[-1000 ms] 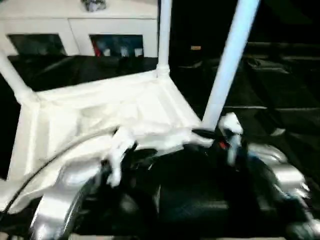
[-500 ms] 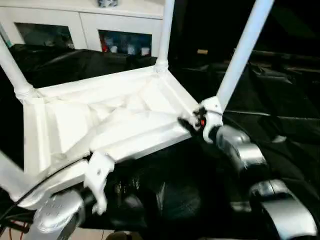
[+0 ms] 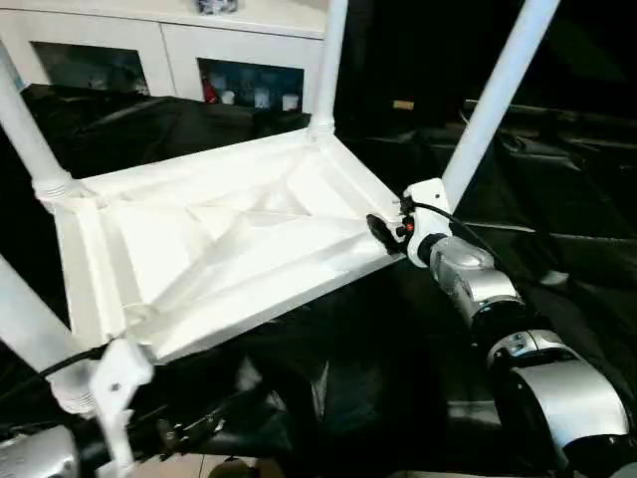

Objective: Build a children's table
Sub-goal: Rotate table base

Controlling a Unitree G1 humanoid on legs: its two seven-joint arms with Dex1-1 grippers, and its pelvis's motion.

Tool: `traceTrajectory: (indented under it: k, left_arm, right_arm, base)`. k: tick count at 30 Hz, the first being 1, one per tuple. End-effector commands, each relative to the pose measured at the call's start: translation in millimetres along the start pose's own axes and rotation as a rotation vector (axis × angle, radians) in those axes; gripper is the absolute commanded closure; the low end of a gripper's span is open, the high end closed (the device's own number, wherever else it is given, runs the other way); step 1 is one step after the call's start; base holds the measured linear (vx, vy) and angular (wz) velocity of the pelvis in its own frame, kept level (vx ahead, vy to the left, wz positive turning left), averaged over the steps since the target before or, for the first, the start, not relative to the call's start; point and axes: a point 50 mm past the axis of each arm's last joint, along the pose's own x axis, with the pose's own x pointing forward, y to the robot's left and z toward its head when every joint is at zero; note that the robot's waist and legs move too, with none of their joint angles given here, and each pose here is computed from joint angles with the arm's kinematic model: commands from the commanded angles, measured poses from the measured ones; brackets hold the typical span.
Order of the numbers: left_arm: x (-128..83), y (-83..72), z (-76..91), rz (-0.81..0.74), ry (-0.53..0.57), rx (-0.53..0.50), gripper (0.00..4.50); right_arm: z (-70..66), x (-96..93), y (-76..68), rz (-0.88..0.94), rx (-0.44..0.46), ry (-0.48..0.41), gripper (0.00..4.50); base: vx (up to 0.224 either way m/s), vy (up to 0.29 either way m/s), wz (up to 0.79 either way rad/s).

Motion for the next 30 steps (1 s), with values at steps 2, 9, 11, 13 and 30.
traceTrajectory:
  k: [2,9,11,13,30]
  left_arm:
    - [-17.9,1.7,5.8,-0.018,0.014,-0.003,0.34]
    - [-60.5,10.0,18.6,-0.013,0.106,-0.031,0.04]
    - [-63.3,16.5,25.2,0.023,0.059,-0.007,0.04]
    - [-65.1,20.7,30.1,0.046,0.025,0.012,0.04]
    - [-61.8,29.9,47.2,0.005,-0.108,-0.023,0.04]
  right_arm:
    - [3.3,-2.3,-11.4,-0.045,0.0,-0.009,0.8]
    - [4.7,-2.5,-14.4,-0.057,-0.003,-0.016,0.8]
    - [6.3,-2.5,-15.0,-0.056,0.001,-0.025,0.8]
    - [7.4,-2.5,-15.4,-0.054,0.004,-0.032,0.8]
    - [-13.2,-44.3,-16.1,0.225,-0.169,-0.041,0.8]
  base:
    - [0.0,0.0,0.0]
    - [0.0,0.0,0.0]
    - [0.0,0.0,0.0]
    - [0.0,0.0,0.0]
    - [0.0,0.0,0.0]
